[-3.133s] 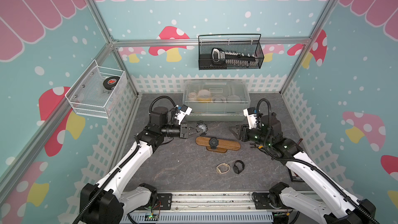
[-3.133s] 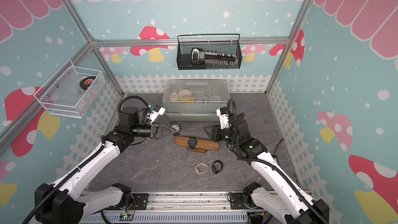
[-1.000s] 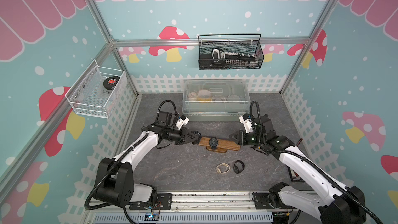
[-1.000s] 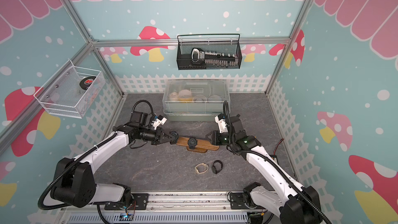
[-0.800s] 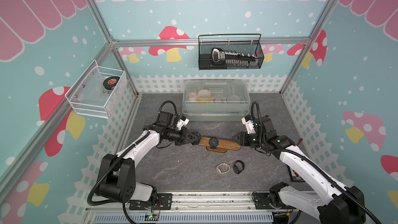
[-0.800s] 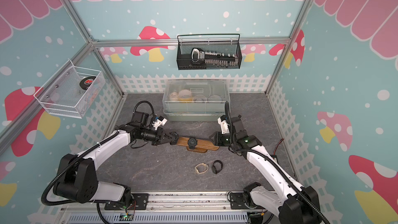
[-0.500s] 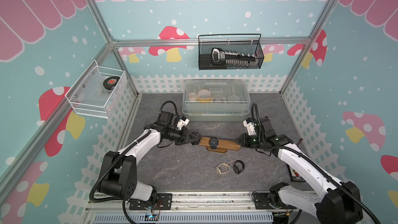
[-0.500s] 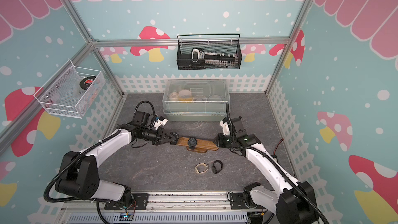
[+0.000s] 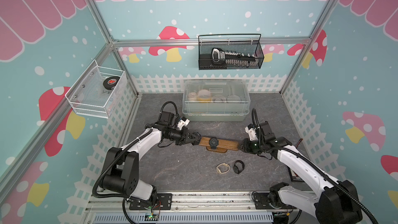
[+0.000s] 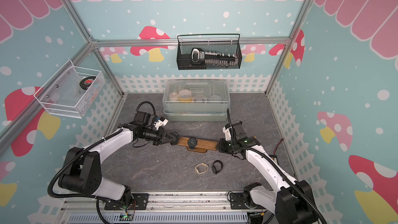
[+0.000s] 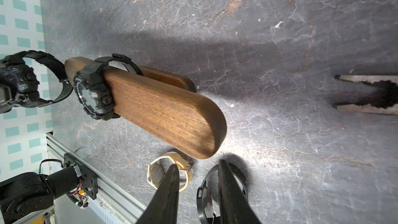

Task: Place watch on stand
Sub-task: Place the watch on the stand.

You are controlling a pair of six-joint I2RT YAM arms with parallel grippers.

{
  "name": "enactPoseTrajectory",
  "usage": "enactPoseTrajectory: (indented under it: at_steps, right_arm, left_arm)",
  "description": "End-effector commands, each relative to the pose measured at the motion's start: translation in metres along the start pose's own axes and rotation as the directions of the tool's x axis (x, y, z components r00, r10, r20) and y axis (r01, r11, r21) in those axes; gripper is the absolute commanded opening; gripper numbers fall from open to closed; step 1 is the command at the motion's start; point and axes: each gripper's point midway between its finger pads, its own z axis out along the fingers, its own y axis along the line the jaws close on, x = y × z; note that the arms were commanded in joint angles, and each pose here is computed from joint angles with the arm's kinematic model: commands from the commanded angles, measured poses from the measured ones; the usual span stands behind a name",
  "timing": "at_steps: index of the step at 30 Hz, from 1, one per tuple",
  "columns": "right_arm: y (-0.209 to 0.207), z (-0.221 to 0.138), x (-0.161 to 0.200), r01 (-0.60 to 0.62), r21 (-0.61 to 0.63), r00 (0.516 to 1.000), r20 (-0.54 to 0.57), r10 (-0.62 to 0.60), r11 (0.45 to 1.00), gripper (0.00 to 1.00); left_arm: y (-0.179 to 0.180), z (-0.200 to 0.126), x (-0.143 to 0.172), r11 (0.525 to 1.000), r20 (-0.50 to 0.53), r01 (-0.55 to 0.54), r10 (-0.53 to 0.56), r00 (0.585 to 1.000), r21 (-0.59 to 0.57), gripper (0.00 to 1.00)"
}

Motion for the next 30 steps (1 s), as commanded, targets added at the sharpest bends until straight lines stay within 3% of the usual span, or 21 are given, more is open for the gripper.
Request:
enactPoseTrajectory:
  at_steps: [1,10,14,30]
  right_arm:
    - [-0.012,0.003,0.005,-0.015,0.031,1.000,-0.014,0.016,0.999,0.31]
    - [-0.008,0.008,-0.002,-0.011,-0.008,1.000,0.010,0.011,1.000,0.32]
    - [-0.003,0.014,-0.006,-0.017,-0.049,1.000,0.015,0.018,0.999,0.27]
    - [0.004,0.028,-0.023,-0.025,-0.084,0.999,0.036,0.028,0.996,0.23]
  left_arm:
    - [-0.011,-0.004,-0.009,0.999,0.016,-0.035,0.034,0.999,0.026,0.00]
    - [-0.002,0.000,-0.013,1.000,0.015,-0.008,0.008,1.000,0.003,0.00]
    - [0.001,0.000,-0.015,1.000,0.021,-0.005,0.005,1.000,-0.011,0.00]
    - [0.009,0.018,-0.006,1.000,-0.037,0.013,-0.014,0.999,-0.027,0.00]
